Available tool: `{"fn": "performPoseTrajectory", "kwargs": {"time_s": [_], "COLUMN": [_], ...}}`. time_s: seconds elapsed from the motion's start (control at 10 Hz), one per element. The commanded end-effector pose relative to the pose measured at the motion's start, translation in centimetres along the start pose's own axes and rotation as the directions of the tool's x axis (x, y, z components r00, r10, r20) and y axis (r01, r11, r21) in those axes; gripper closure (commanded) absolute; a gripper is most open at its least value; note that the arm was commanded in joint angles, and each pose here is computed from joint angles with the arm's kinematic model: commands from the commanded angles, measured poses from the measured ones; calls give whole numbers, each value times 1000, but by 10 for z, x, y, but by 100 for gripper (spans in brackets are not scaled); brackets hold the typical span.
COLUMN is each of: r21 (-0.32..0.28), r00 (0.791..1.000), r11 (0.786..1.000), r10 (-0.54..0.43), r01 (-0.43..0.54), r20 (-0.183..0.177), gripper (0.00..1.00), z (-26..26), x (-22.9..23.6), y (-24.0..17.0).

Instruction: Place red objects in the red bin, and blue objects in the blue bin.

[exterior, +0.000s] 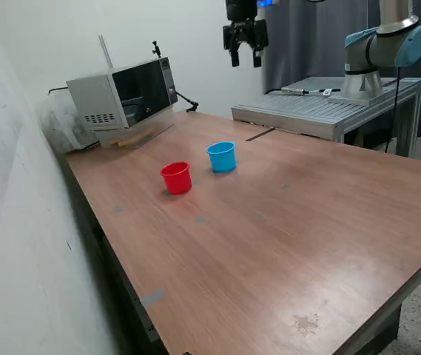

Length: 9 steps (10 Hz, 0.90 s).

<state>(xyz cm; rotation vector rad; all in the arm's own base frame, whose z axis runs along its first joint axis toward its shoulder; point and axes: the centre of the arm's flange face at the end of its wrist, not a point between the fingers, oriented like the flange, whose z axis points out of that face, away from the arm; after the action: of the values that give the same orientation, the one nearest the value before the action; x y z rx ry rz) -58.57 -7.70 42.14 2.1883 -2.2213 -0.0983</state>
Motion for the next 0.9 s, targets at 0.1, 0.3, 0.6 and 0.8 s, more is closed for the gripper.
{"fn": "performPoseTrajectory", "kwargs": {"time_s": [0.1,0.3,0.6,0.8], "r21": [46,54,98,270], "r00": [1000,995,994,996], "r11": [999,994,989,959], "r10": [-21,-99,-108,-91], "r01": [20,98,107,87], "r20": [13,9,-1,0], "gripper": [0,0,0,0], "z": [-83,-107,-94,-76], "x": [47,80,82,81], "y": [-111,-156,-192,-214]}}
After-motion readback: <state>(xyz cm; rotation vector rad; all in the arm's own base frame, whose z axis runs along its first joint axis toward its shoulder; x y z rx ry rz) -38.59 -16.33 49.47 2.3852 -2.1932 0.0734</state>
